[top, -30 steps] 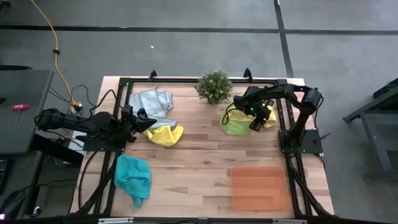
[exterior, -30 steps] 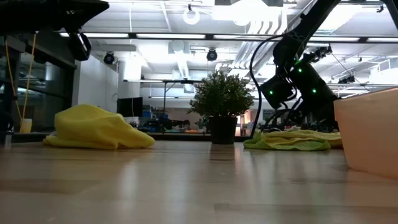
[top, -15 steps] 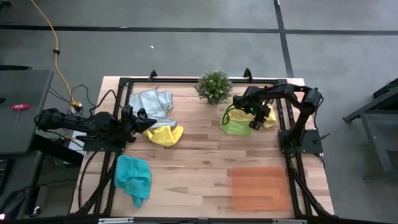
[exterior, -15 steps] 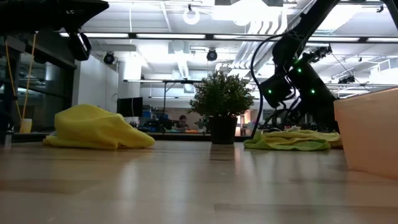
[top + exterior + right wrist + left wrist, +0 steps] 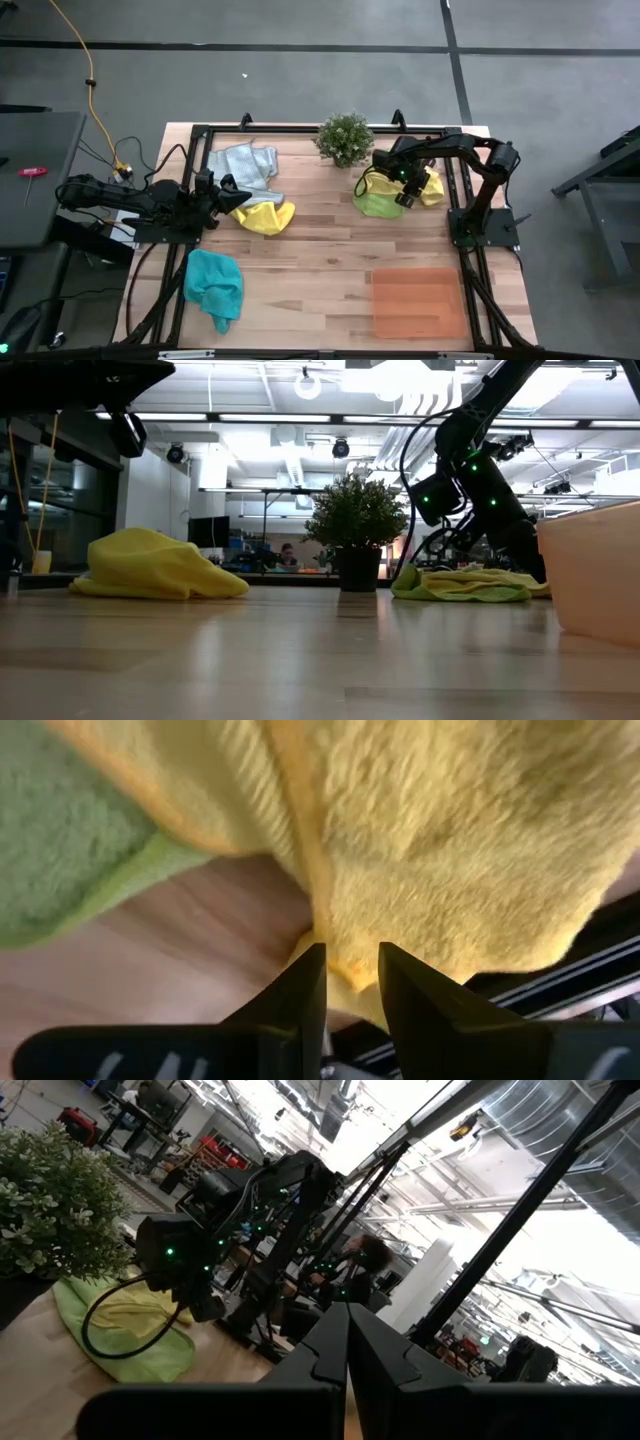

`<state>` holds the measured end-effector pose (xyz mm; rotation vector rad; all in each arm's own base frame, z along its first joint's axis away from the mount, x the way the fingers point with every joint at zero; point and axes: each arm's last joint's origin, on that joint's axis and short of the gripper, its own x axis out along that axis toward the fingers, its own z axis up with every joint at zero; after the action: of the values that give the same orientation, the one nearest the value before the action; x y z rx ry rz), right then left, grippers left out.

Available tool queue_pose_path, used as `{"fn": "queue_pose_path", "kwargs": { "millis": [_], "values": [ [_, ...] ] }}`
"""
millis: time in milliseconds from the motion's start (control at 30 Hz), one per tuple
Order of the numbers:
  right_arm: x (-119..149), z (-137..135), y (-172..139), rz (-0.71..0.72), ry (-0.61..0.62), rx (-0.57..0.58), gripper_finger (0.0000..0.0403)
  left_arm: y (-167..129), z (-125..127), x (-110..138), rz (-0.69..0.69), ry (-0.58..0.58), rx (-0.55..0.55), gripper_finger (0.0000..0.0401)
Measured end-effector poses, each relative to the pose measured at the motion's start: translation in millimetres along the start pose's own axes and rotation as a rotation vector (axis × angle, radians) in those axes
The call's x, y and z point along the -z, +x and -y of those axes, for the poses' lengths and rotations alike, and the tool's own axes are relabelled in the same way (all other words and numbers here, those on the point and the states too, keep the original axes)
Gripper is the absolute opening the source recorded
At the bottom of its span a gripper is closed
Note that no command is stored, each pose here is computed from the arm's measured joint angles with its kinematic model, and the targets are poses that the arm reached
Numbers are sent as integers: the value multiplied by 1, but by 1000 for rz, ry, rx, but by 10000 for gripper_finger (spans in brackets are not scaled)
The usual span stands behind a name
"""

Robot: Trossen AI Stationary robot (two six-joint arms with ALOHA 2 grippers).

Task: Fold microfiber towels
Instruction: Fold the right yellow microfiber towel

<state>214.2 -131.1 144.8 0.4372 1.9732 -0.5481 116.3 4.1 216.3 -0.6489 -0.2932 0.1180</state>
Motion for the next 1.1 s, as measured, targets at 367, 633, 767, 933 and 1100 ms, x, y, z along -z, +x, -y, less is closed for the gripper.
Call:
{"fn": "queue_pose_path", "kwargs": {
  "millis": [367, 633, 767, 933, 1100],
  "values": [
    [3, -1, 0, -37, 13, -28, 85, 0, 0, 0, 0, 0, 0, 0],
    [4, 0, 0, -42, 11, -13, 85, 0, 0, 0, 0, 0, 1, 0],
    [3, 0, 1, -42, 12, -9, 85, 0, 0, 0, 0, 0, 1, 0],
    [4, 0, 0, -51, 10, -9, 85, 0, 0, 0, 0, 0, 1, 0],
    [2, -1, 3, -63, 8, -5, 85, 0, 0, 0, 0, 0, 1, 0]
  ]
}}
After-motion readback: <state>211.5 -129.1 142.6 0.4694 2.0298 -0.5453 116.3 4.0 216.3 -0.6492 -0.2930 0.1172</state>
